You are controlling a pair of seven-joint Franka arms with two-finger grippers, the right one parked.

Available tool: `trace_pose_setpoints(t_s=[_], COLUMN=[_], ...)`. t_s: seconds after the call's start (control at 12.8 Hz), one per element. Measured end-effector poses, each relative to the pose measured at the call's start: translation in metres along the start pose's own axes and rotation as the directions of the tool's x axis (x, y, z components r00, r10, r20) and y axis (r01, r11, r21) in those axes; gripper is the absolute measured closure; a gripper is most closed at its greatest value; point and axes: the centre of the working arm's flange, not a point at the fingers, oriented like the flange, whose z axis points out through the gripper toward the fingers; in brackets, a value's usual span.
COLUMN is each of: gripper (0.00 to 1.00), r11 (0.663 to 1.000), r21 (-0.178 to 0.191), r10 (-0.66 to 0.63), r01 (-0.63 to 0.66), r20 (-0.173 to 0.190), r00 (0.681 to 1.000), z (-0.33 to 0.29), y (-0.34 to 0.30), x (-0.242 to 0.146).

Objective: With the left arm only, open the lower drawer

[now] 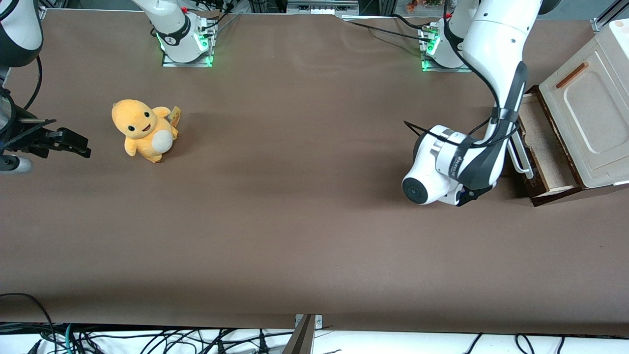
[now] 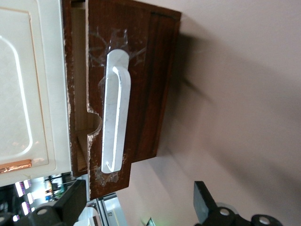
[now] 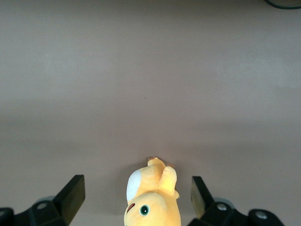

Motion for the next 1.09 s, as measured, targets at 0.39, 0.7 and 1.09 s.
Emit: trace_pose_setpoints(t_s=[0.39,0.7,1.09], gripper=[0.00,0.00,0.00], r11=[0.978,0.946,0.842], r21=[-0.181,-0.287,-0.492], r10=[0.114,0.185,0.292], r01=[-0.103,-0.153,-0.222], r20=[0.052,0.087,0.068], r00=[0.992,0.979,0.954], z=[-0.037,-0.049,-0.060], y=[-0.054,-0.114,-0.183], x=[0.025,0.057,0.083])
